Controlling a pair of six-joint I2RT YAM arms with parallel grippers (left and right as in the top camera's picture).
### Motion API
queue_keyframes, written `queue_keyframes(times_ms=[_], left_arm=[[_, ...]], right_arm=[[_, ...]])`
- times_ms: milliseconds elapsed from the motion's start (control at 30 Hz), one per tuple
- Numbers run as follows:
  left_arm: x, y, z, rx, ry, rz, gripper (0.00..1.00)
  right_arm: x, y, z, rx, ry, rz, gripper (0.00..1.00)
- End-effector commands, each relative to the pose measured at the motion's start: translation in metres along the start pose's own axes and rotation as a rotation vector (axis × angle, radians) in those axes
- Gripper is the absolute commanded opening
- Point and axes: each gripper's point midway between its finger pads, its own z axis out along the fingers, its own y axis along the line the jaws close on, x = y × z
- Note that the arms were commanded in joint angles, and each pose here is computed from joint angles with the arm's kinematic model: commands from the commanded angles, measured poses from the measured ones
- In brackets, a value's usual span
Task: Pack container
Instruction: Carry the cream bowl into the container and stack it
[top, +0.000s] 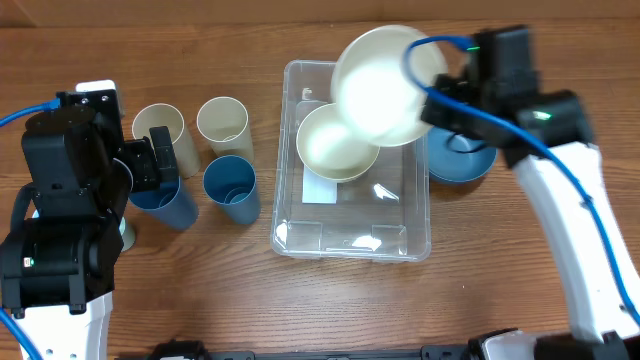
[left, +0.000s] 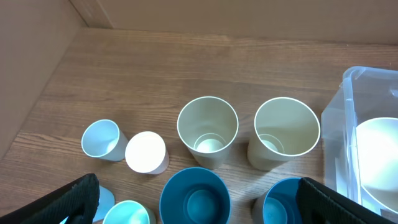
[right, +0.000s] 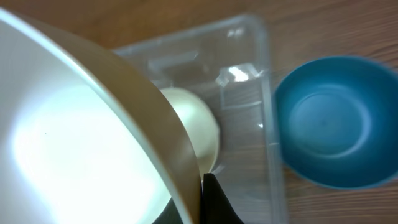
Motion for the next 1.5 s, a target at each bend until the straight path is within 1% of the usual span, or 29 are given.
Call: queue_keyframes(times_ms=[0, 67, 167, 233, 333, 400, 433, 467, 533, 600, 733, 800, 933, 1033, 1167, 1333, 1467], left_arm=[[-0.005, 0.003, -0.002, -0.009, -0.015, 0.017, 1.00], [-0.005, 0.003, -0.002, -0.009, -0.015, 0.017, 1.00], [-0.006, 0.003, -0.002, -0.009, -0.015, 0.016, 1.00], [-0.005, 0.003, -0.002, -0.009, -0.015, 0.017, 1.00], [-0.005, 0.003, -0.002, -0.009, -0.015, 0.017, 1.00], [-0.005, 0.003, -0.002, -0.009, -0.015, 0.017, 1.00], [-0.005, 0.003, -0.002, -0.009, -0.015, 0.017, 1.00], [-0.005, 0.003, -0.002, -0.009, -0.015, 0.017, 1.00], [-0.006, 0.003, -0.002, -0.009, -0.015, 0.016, 1.00], [-0.005, 0.003, -0.002, -0.009, -0.015, 0.017, 1.00], [-0.005, 0.003, -0.002, -0.009, -0.015, 0.017, 1.00], [-0.005, 0.003, -0.002, -0.009, -0.015, 0.017, 1.00], [-0.005, 0.003, -0.002, -0.009, -0.015, 0.017, 1.00], [-0.005, 0.003, -0.002, -0.009, -0.015, 0.017, 1.00], [-0.005, 0.003, -0.002, -0.009, -0.015, 0.017, 1.00], [-0.005, 0.003, -0.002, -0.009, -0.015, 0.017, 1.00], [-0.005, 0.003, -0.002, -0.009, -0.015, 0.017, 1.00]], right_arm=[[0.025, 0.020, 0.042, 0.031, 0.093, -0.080, 0.04], [0.037, 0.020, 0.070, 0.067, 0.145, -0.100, 0.04], [0.053, 0.005, 0.112, 0.149, 0.224, -0.103, 0.04], [0.058, -0.005, 0.137, 0.194, 0.245, -0.106, 0.04], [0.063, -0.011, 0.158, 0.218, 0.264, -0.107, 0.04], [0.067, -0.011, 0.161, 0.213, 0.281, -0.110, 0.09], [0.068, -0.009, 0.161, 0.205, 0.285, -0.118, 0.14], [0.067, -0.009, 0.160, 0.202, 0.284, -0.134, 0.23], [0.067, -0.009, 0.156, 0.200, 0.287, -0.151, 0.31], [0.065, -0.009, 0.148, 0.199, 0.284, -0.153, 0.33], [0.067, -0.001, 0.130, 0.175, 0.286, -0.179, 0.33], [0.076, 0.007, 0.120, 0.135, 0.320, -0.220, 0.31], [0.098, 0.013, 0.111, 0.105, 0.406, -0.239, 0.23], [0.110, 0.023, 0.108, 0.059, 0.452, -0.262, 0.23], [0.122, 0.032, 0.119, 0.035, 0.445, -0.275, 0.23], [0.152, 0.029, 0.142, 0.027, 0.461, -0.298, 0.23], [0.159, 0.028, 0.156, 0.009, 0.438, -0.307, 0.23]])
